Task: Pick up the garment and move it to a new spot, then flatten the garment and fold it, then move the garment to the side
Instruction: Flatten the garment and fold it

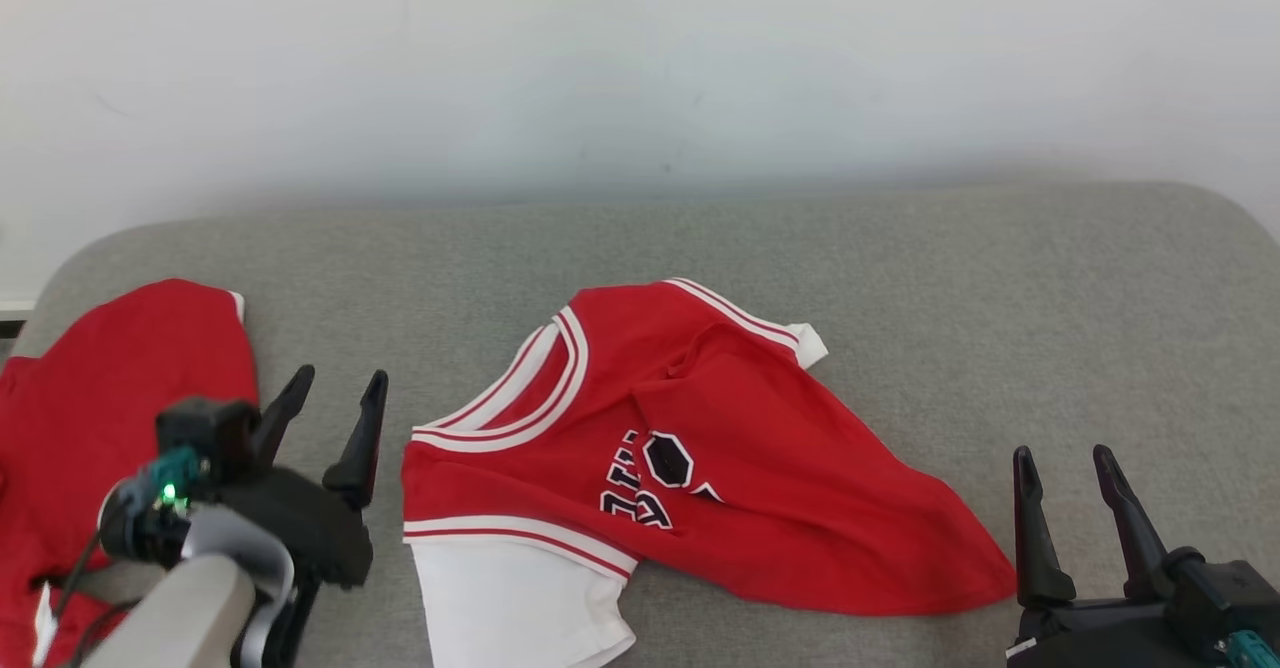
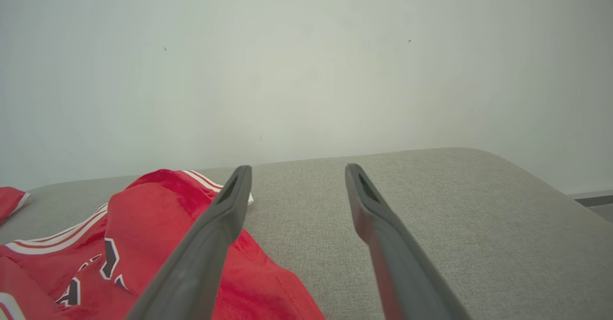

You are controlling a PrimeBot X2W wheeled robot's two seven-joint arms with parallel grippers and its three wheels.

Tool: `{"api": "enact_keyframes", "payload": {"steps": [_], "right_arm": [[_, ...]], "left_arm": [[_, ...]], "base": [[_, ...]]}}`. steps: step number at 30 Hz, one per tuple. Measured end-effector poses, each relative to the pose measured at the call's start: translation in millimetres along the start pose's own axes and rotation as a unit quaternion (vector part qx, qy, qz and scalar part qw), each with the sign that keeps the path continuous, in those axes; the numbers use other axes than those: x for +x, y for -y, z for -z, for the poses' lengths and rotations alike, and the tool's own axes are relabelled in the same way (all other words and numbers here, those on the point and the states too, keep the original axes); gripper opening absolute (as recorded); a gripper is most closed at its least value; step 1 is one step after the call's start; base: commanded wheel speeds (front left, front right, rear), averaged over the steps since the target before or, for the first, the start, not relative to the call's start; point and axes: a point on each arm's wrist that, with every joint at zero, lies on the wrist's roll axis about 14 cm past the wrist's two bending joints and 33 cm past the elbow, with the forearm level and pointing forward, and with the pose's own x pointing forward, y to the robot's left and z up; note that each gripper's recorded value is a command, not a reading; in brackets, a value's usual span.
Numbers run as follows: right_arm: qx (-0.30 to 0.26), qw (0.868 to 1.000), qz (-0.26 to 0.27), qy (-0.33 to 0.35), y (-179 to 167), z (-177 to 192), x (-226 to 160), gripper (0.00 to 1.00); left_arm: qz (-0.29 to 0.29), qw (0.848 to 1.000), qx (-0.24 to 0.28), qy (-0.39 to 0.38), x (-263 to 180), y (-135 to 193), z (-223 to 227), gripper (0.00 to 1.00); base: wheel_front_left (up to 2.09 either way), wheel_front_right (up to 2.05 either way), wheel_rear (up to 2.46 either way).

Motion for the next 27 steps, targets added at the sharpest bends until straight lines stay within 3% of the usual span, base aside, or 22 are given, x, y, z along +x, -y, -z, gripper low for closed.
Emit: {"api": "enact_keyframes", "payload": {"steps": [14,27], "right_arm": [[-0.014,0.998,-0.047,0.031,-26.6,-21.0,3.0,1.0],[-0.028,0.997,-0.059,0.032,-30.1,-23.1,-10.2,1.0]], "left_arm": [[-0.105,0.983,0.015,0.148,-76.9,-23.8,-53.0,1.0],[-0.104,0.983,0.033,0.149,-107.4,-6.8,-36.8,1.0]], "base": [[0.0,0.0,0.0],[0.0,0.0,0.0]]}}
